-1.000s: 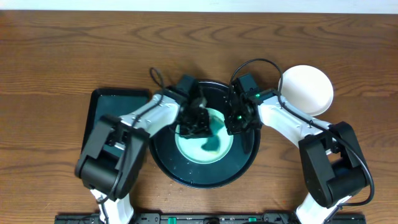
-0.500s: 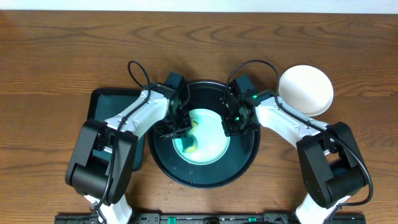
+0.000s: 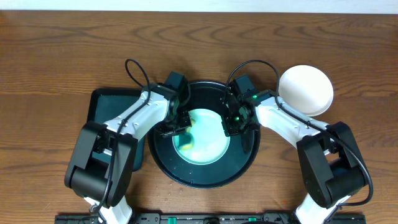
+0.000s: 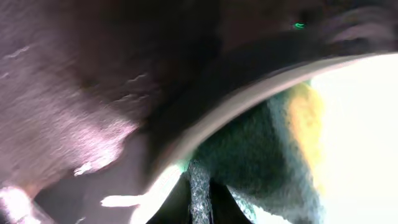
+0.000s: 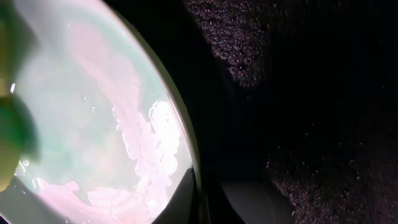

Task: Clean dirty plates on tray and stack at the side
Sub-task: 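Scrub the plate's green mark with the sponge in left gripper, then withdraw the left gripper with sponge to the black tray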

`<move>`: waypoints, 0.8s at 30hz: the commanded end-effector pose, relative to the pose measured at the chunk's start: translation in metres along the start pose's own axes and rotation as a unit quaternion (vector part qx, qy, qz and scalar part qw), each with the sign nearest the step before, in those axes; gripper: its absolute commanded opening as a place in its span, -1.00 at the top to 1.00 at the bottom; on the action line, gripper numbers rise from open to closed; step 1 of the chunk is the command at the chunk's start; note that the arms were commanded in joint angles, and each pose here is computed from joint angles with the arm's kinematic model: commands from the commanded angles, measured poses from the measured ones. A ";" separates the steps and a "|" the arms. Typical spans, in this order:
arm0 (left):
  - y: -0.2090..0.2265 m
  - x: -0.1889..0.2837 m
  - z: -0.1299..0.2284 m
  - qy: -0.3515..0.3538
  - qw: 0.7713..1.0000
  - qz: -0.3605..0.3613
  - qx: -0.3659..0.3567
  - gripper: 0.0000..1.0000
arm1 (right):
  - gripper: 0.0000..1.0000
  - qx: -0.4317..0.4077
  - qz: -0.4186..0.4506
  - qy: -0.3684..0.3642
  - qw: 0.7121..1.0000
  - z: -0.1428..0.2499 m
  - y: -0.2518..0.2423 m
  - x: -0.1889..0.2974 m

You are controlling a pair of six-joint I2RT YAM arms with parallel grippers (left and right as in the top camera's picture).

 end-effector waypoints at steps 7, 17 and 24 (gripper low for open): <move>-0.058 -0.050 0.034 0.073 0.983 0.134 -0.098 0.86 | 0.97 -0.009 0.022 0.016 1.000 0.005 -0.007 -0.006; -0.041 -0.040 0.024 0.050 0.993 0.089 -0.067 0.86 | 0.97 -0.010 0.023 0.024 0.999 0.008 -0.007 -0.006; 0.000 0.019 0.017 -0.053 0.995 -0.060 -0.063 0.86 | 0.97 -0.001 0.017 0.022 1.000 0.007 -0.006 -0.006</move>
Point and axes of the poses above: each gripper's point midway between its finger pads, its own x axis back along the fingers, its own y axis along the line the jaws close on, z = x × y, the point moved 9 cm from there along x, back along the fingers, and after that the axes turned 3 degrees about x, right-handed, at the moved point
